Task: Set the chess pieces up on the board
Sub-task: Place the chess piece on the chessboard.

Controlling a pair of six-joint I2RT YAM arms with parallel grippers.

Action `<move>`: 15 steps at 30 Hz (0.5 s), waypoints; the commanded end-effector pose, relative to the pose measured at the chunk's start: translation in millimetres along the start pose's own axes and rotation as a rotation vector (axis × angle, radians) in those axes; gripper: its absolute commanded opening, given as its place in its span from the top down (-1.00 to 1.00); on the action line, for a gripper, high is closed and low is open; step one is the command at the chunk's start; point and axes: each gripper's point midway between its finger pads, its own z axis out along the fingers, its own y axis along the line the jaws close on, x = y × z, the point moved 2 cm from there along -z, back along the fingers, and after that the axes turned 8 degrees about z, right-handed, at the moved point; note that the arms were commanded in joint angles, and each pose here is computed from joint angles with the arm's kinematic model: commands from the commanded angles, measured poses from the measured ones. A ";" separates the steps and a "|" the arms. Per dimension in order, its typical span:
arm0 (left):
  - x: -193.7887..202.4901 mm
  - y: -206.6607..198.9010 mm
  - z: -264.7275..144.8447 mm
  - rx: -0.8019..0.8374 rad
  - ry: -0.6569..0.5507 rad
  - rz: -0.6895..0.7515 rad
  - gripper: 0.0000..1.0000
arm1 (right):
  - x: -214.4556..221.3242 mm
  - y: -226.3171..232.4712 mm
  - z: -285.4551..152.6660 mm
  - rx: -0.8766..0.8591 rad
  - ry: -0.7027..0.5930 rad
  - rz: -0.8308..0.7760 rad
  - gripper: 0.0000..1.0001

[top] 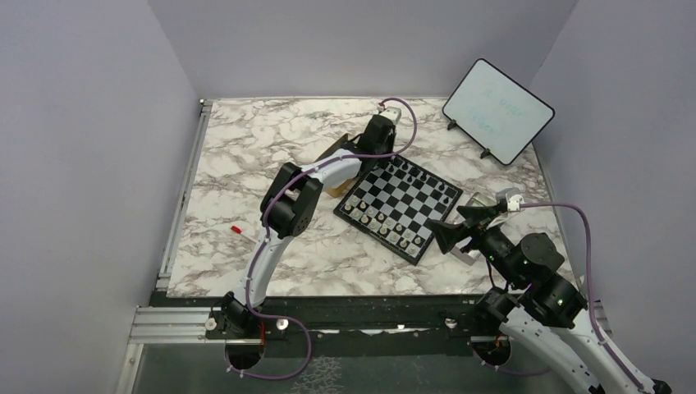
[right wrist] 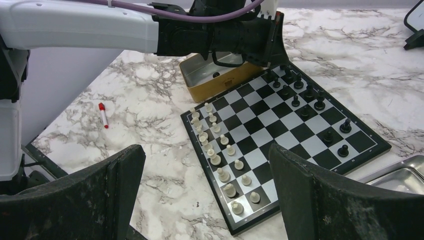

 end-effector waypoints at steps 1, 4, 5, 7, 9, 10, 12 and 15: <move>-4.7 -5.3 -4.8 0.007 -0.005 -0.011 0.76 | -4.7 -3.7 -0.4 0.021 -0.029 -0.004 -1.00; -6.9 -2.8 -8.5 -0.003 -0.008 -0.005 0.76 | -1.9 -3.4 0.8 0.016 -0.024 -0.001 -1.00; -7.8 -2.2 -9.6 -0.006 -0.009 -0.002 0.76 | -1.9 -3.2 1.1 0.015 -0.023 -0.002 -1.00; -8.0 -1.4 -10.7 -0.009 -0.009 0.002 0.76 | -2.0 -3.2 2.0 0.015 -0.025 -0.005 -1.00; -7.2 -2.4 -10.4 -0.004 -0.006 0.004 0.76 | -2.0 -3.3 3.4 0.016 -0.025 -0.010 -1.00; -7.4 -3.0 -10.4 -0.002 -0.006 0.005 0.76 | -3.2 -2.8 3.7 0.014 -0.028 -0.011 -1.00; -5.8 -3.2 -9.8 0.000 -0.002 0.003 0.75 | -3.7 -2.0 5.1 0.012 -0.027 -0.014 -1.00; -5.7 -3.9 -9.7 0.003 -0.001 0.002 0.74 | -2.8 -2.3 7.3 0.014 -0.021 -0.020 -1.00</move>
